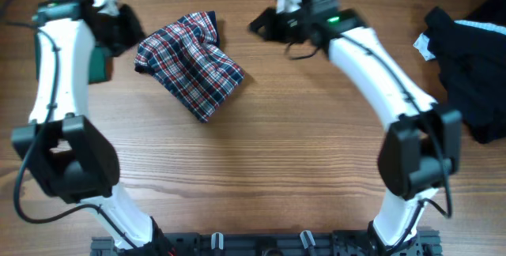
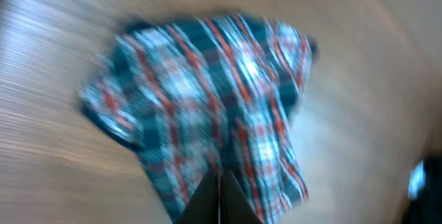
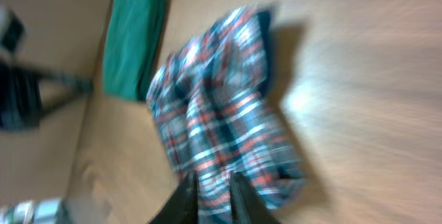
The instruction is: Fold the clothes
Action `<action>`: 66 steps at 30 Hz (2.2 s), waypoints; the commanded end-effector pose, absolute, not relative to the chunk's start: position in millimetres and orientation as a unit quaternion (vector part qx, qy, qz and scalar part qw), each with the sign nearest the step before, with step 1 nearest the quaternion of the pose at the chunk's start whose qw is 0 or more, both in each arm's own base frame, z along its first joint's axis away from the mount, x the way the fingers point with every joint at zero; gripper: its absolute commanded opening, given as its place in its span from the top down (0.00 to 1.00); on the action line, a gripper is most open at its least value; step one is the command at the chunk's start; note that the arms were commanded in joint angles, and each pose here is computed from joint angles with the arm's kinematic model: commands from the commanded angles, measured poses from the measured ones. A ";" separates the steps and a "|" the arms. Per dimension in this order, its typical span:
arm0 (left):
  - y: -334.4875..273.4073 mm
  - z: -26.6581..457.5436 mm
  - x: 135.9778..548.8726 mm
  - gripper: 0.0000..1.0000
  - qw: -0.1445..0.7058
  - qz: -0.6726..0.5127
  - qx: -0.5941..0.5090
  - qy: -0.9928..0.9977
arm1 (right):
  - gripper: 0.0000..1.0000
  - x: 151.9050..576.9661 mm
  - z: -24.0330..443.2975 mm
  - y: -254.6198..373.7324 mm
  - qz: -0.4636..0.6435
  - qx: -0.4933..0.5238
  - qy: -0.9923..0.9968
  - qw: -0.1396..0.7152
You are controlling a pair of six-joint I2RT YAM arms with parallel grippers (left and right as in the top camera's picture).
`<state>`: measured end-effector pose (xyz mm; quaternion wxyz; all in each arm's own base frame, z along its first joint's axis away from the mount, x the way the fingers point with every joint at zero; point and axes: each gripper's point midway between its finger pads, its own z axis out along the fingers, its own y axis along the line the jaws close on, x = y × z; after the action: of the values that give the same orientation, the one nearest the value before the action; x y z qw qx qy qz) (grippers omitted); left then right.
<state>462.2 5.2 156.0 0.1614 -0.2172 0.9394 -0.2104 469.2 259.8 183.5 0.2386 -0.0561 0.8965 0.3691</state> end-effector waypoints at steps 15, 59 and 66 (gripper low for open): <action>-69.8 63.3 454.3 0.96 0.072 -0.095 -0.130 0.984 | 0.76 486.8 155.8 155.1 0.216 -0.007 0.943 0.251; -175.9 27.8 537.7 0.96 0.258 0.142 0.376 0.879 | 0.74 503.4 155.9 90.5 0.198 0.055 0.942 0.266; -176.5 94.0 550.5 0.94 0.340 0.113 0.259 0.897 | 0.74 506.3 156.2 72.1 0.196 0.072 0.940 0.269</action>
<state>548.2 -178.8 49.4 0.2949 0.3390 0.8838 0.1305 502.1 80.4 152.2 0.2578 0.0739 0.9413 0.2050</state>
